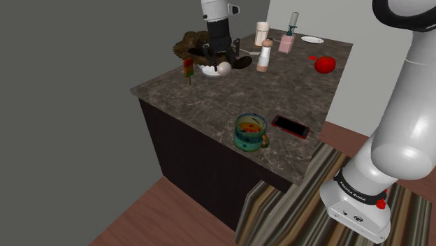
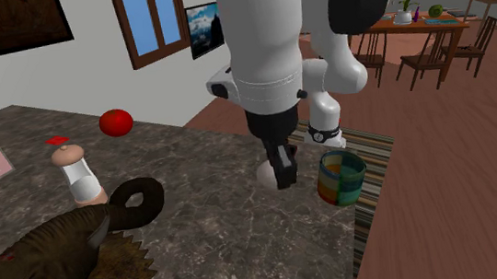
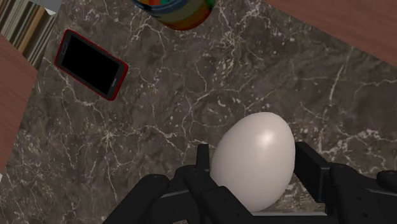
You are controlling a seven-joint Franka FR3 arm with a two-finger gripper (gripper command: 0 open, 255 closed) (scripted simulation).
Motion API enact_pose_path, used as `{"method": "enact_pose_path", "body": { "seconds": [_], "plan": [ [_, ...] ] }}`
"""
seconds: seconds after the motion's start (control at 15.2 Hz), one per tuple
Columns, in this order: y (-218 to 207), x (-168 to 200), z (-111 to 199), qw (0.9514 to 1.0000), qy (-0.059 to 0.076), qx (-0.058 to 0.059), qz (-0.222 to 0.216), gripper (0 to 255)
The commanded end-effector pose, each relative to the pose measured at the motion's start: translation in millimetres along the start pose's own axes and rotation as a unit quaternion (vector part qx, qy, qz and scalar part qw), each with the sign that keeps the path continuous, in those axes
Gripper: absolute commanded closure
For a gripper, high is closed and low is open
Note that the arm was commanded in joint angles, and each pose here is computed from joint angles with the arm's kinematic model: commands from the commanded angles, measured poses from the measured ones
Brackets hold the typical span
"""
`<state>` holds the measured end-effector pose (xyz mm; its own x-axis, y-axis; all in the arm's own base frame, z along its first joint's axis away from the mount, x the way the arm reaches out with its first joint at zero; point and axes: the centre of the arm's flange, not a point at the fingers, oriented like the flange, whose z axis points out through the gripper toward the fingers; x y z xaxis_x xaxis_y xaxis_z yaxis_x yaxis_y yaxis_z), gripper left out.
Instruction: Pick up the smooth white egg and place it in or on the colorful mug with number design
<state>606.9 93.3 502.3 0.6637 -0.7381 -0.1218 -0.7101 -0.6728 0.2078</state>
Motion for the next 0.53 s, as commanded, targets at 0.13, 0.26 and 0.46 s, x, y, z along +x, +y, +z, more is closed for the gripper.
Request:
{"method": "enact_pose_path", "body": {
  "seconds": [0.13, 0.26, 0.46],
  "plan": [
    [24.7, -43.8, 7.4, 1.0000, 0.000, 0.000, 0.000, 255],
    [37.5, -66.5, 12.0, 1.0000, 0.000, 0.000, 0.000, 255],
    [56.7, -100.4, 18.8, 1.0000, 0.000, 0.000, 0.000, 255]
  ]
}}
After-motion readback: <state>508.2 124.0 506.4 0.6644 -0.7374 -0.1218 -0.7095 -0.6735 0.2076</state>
